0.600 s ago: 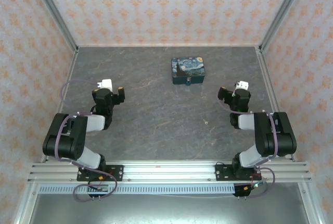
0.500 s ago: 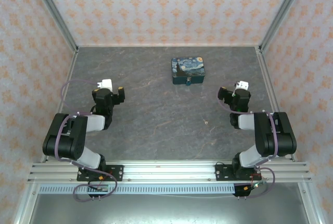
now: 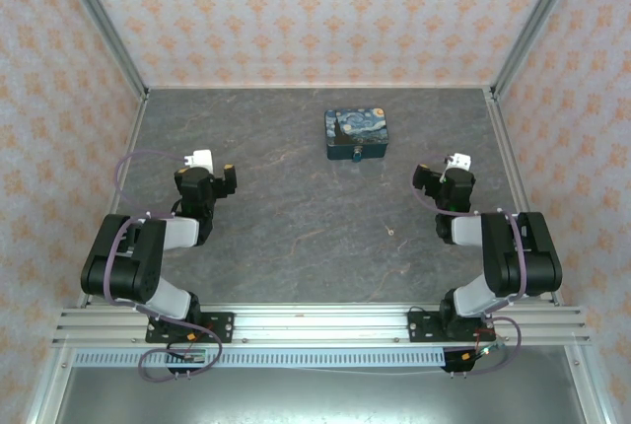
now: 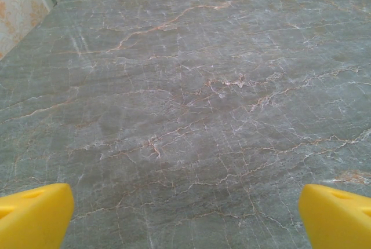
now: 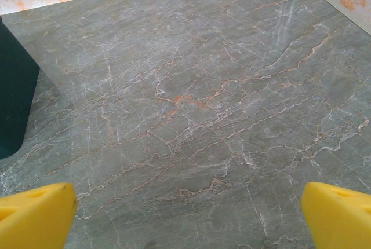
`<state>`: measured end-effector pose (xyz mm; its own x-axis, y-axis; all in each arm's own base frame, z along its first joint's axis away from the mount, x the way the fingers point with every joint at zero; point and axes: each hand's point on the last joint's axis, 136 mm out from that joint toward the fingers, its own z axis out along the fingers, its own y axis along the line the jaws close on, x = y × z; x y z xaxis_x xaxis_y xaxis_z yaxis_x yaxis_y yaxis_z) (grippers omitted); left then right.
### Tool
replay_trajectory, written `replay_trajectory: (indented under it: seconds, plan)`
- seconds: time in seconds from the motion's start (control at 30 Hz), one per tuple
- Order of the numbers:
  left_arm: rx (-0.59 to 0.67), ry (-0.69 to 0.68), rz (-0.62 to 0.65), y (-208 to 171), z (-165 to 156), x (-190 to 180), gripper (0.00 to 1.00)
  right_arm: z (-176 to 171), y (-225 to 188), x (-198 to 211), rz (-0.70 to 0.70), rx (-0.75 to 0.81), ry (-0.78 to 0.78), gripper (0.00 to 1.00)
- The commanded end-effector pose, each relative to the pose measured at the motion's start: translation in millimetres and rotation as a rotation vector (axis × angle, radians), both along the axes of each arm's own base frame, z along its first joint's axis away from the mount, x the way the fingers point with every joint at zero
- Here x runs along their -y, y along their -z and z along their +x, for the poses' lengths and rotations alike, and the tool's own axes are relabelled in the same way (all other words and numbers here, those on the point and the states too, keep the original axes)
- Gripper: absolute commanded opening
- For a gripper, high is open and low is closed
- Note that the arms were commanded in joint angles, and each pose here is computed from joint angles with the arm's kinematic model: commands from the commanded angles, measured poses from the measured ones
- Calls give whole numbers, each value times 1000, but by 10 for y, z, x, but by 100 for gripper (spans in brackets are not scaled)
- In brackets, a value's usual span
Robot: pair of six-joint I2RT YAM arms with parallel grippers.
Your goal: Unlock a padlock with a key
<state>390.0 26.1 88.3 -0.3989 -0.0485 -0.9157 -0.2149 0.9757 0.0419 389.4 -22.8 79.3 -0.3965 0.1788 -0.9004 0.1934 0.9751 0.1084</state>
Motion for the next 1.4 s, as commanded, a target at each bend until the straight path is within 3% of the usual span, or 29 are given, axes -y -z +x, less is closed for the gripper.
replay_trajectory:
  seconds: [0.0,0.17,0.37,0.53,0.67,0.83,0.97,1.1,1.37]
  plan:
    - [9,6,4,-60,32,-6,100,61,-83,9,-9,22,2,99]
    - [14,-12,1,-117,22,-31,100,49,-109,38,-8,32,20,99]
    - [63,-40,-8,-584,-126,-75,100,-20,-400,76,6,18,40,99]
    - [85,-77,-262,-979,-210,35,100,-252,-673,-45,136,-62,33,100]
    - [-26,4,-447,-1030,-265,389,100,-520,-724,-402,312,-181,-33,93]
    - [-80,126,-609,-998,-441,978,100,-972,-414,-819,419,-422,-54,83]
    - [-121,198,-664,-868,-526,1357,100,-1331,-48,-1059,384,-607,-89,77]
    - [-148,224,-651,-769,-504,1505,100,-1540,220,-1101,320,-729,-105,69]
    - [-176,219,-636,-651,-459,1555,100,-1487,401,-1293,274,-843,-187,53]
